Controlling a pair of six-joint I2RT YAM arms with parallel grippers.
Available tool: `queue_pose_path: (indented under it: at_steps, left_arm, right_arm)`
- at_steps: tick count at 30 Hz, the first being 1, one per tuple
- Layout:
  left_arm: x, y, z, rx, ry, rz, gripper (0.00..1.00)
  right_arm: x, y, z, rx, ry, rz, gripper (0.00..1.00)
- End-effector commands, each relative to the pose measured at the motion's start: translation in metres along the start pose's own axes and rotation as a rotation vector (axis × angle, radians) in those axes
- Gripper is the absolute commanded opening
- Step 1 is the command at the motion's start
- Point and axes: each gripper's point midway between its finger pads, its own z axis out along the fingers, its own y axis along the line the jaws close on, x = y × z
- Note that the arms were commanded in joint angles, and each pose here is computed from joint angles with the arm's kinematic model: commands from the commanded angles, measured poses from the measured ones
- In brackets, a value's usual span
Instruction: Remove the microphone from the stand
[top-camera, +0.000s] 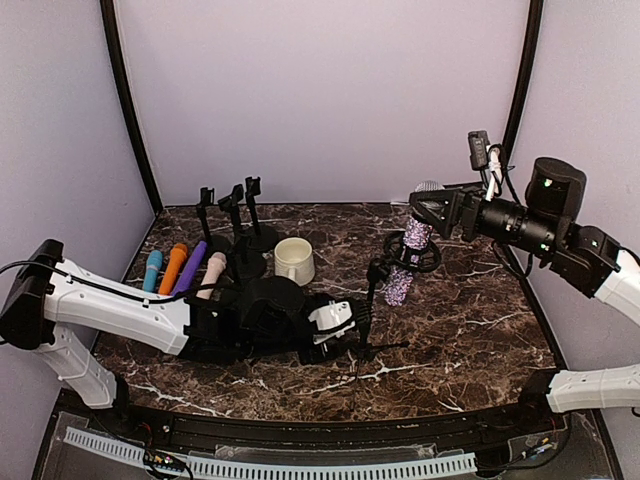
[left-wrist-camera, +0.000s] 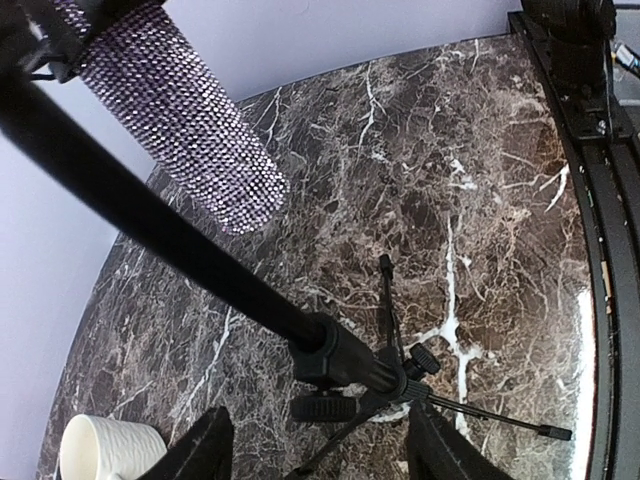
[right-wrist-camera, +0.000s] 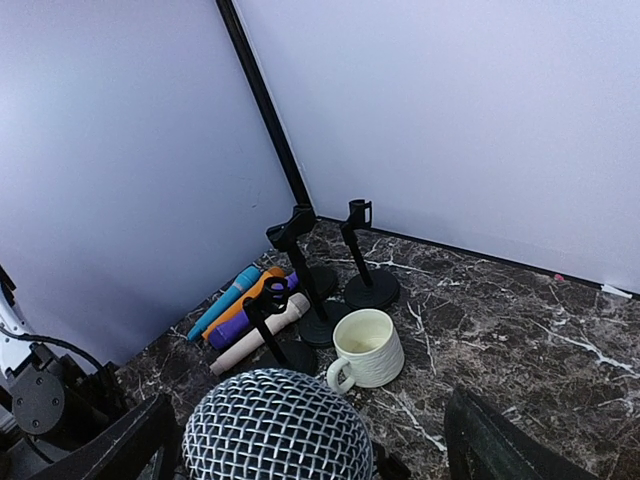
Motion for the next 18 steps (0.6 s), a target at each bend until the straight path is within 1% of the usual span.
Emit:
queue_pose_path:
  at_steps: [1, 3, 7, 15, 18]
  left_arm:
    - [-0.005, 0.005, 0.007, -0.074, -0.001, 0.114, 0.61]
    - [-0.003, 0.003, 0.011, -0.082, 0.012, 0.138, 0.59]
    - [-0.003, 0.003, 0.016, -0.106, 0.016, 0.161, 0.49]
    - [-0.005, 0.008, 0.020, -0.149, 0.016, 0.177, 0.42]
    - [-0.006, 0.011, 0.021, -0.169, 0.017, 0.180, 0.41]
  right_arm:
    - [-0.020, 0.009, -0.004, -0.025, -0.061, -0.022, 0.93]
    - [-0.020, 0.008, -0.003, -0.021, -0.061, -0.021, 0.93]
    - [-0.018, 0.006, -0.003, -0.012, -0.060, -0.020, 0.93]
    - [-0.015, 0.004, 0.000, -0.005, -0.054, -0.019, 0.92]
    - [-0.014, 0.003, 0.000, -0.004, -0.052, -0.019, 0.92]
